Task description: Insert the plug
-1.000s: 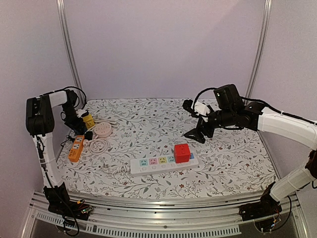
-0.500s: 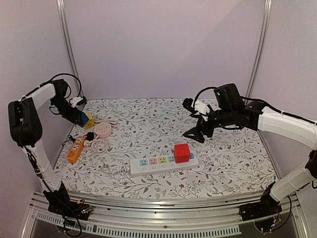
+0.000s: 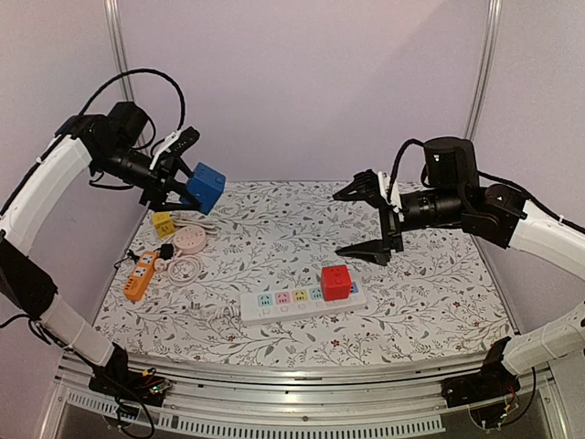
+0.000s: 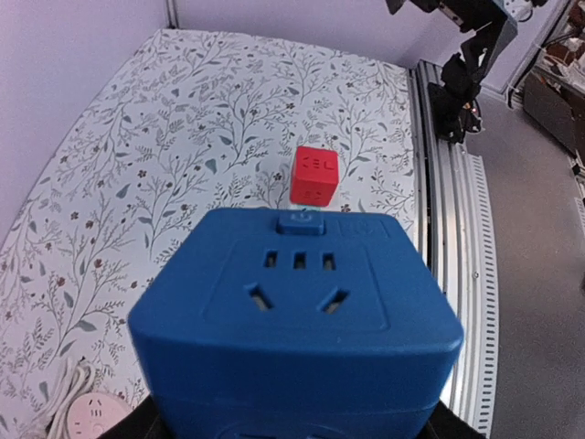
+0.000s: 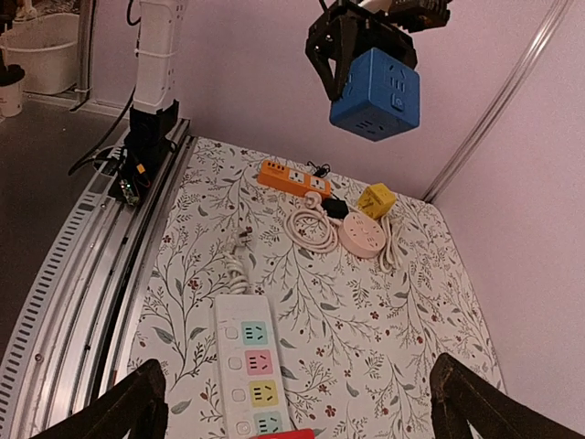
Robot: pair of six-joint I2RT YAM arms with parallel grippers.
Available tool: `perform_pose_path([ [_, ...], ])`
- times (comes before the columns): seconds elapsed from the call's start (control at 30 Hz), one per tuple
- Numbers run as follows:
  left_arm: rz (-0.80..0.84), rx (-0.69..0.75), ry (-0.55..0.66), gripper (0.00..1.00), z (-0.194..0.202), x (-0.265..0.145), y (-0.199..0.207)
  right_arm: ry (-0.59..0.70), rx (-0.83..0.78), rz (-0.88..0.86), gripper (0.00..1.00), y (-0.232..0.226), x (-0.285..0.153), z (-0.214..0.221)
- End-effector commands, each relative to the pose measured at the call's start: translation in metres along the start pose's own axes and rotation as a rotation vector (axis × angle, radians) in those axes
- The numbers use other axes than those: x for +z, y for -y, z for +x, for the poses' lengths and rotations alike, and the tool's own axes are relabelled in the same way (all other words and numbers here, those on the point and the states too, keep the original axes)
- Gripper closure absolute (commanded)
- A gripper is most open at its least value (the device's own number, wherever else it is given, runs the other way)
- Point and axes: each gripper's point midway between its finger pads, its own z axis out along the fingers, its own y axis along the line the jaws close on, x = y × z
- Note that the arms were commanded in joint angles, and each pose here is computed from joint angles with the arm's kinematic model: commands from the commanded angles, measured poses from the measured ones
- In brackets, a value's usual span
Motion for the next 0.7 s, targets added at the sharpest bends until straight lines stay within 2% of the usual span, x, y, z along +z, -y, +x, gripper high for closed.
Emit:
perform_pose_path([
  [0.0, 0.235, -0.001, 0.017, 1.00, -0.014, 0.000, 0.082, 0.101, -0.175, -0.051, 0.01, -0.018, -0.005, -0.037],
  [0.2, 0.437, 0.096, -0.044, 1.00, -0.011, 0.025, 0.138, 0.127, -0.303, -0.092, 0.01, -0.032, 0.007, -0.058],
  [0.4, 0.583, 0.137, -0.156, 1.00, 0.002, 0.055, 0.167, 0.103, -0.477, -0.155, 0.01, -0.047, 0.033, -0.072],
  [0.67, 0.662, 0.145, -0.217, 1.00, 0.009, 0.073, 0.180, -0.071, -0.702, -0.257, 0.01, -0.075, 0.070, -0.045],
])
